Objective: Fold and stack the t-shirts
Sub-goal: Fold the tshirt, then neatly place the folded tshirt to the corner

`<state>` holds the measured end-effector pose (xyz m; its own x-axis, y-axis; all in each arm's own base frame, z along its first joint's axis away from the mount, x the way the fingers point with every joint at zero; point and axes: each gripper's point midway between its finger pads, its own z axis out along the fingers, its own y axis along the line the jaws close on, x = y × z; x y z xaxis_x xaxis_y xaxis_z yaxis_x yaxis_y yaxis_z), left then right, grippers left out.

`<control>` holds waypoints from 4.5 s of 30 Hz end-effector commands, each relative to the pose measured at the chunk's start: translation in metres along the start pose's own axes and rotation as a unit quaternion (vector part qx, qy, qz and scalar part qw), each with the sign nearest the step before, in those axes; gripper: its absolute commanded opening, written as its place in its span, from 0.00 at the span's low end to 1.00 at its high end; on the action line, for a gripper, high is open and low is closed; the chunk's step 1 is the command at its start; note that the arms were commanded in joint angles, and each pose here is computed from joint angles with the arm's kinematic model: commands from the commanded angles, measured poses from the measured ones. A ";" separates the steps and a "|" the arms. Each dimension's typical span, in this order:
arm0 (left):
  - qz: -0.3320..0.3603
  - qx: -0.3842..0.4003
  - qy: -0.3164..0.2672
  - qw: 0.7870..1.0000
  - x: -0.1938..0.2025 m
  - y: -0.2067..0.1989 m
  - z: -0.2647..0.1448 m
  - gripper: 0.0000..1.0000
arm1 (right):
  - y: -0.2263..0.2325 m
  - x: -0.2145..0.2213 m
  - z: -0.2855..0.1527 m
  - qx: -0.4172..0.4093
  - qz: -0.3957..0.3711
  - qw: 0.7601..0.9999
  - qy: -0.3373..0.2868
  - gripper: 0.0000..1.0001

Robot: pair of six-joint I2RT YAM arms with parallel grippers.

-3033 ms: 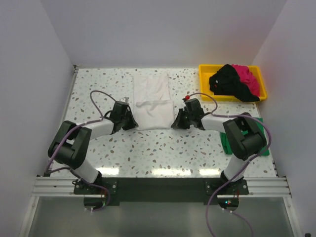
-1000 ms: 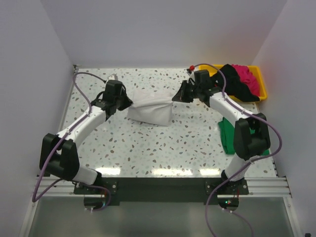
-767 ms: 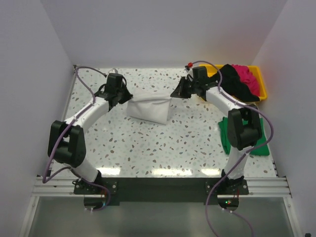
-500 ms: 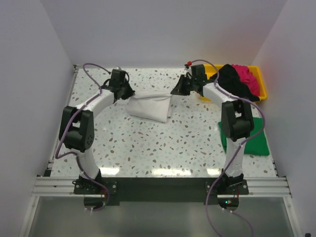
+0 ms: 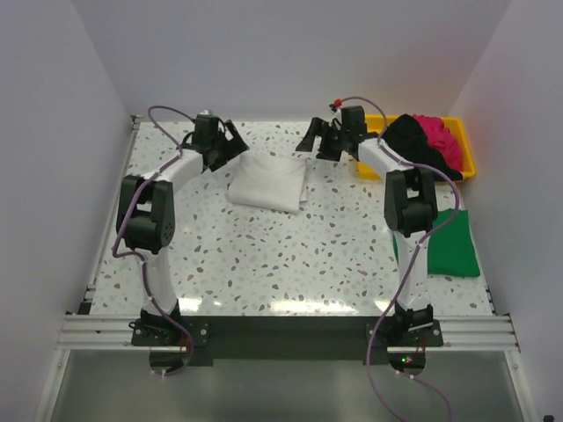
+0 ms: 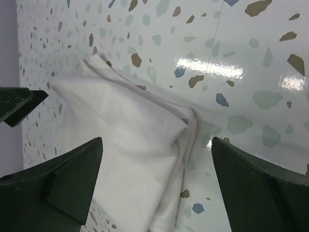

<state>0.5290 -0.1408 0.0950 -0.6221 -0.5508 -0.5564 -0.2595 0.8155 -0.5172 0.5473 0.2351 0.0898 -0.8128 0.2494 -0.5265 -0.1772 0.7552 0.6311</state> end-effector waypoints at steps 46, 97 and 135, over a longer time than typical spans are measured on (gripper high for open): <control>0.048 0.075 0.023 0.996 0.010 -0.016 0.070 1.00 | 0.039 0.017 0.019 -0.021 -0.164 0.986 0.035 0.99; 0.018 -0.091 -0.155 0.984 0.003 0.092 -0.195 1.00 | -0.017 0.122 0.037 0.342 -0.120 0.932 0.016 0.22; 0.047 -0.073 -0.177 0.980 -0.007 0.092 -0.213 1.00 | -0.081 0.111 -0.332 0.524 -0.369 0.759 0.116 0.00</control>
<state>0.3495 -0.0291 0.1780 -0.3974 -0.4889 -0.7765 -0.3466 0.8635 -0.3663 0.2926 0.0214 0.1463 -0.8217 -0.4329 -0.3708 -0.1812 0.8151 -0.5502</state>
